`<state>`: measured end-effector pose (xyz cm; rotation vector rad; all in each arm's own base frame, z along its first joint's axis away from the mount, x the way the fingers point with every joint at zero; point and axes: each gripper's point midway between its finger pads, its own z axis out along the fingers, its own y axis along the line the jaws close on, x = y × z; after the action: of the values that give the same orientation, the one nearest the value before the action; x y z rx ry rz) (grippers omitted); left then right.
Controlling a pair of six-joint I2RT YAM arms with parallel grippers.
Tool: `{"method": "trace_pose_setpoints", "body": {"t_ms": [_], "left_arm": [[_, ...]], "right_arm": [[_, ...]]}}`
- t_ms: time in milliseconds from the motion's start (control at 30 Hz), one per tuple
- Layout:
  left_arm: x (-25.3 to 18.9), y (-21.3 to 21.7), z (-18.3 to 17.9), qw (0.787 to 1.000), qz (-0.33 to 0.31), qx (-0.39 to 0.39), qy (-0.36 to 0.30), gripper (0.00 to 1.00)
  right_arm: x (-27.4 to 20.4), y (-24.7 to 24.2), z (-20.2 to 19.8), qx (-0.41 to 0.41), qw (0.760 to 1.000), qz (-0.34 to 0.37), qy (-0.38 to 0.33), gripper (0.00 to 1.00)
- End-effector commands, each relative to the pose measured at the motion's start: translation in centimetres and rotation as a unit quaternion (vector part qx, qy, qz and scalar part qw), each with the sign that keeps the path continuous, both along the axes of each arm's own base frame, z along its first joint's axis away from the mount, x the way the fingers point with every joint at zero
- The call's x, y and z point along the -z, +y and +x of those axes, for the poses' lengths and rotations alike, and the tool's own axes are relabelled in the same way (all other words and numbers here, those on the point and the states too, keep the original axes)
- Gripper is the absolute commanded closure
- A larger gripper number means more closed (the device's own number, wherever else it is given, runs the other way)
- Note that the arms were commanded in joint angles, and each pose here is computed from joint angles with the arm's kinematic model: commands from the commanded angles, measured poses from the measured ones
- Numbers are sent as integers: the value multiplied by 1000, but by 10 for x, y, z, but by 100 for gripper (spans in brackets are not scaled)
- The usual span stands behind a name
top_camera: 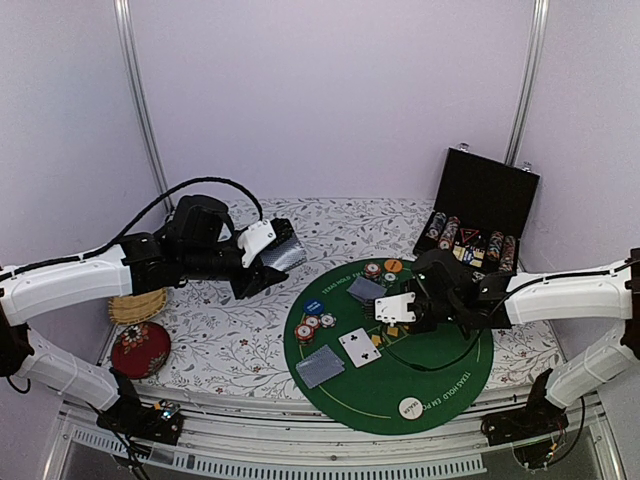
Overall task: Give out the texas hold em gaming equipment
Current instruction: Flop the poker card in the community card area.
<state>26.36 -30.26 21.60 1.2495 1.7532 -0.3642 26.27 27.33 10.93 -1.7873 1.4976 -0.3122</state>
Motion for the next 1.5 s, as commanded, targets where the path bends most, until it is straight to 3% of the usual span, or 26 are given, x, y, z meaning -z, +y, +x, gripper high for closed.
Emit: {"method": "trace_pose_setpoints", "body": {"t_ms": [0,200,433,1467], "left_arm": [[-5,-2,0,1000,-8,6,-10,55],[-5,-1,0,1000,-6,5,-11,55],[-5,-2,0,1000,-7,7,-11,55],[-6,-1,0,1000,-7,4,-14,55]], "right_arm": [[11,2,11,-5,999,-20,-36,99],[60,-5,-9,-42,995,-90,2,98],[81,-8,-41,-86,988,-108,72,98],[98,4,-46,-132,978,-143,74,98]]}}
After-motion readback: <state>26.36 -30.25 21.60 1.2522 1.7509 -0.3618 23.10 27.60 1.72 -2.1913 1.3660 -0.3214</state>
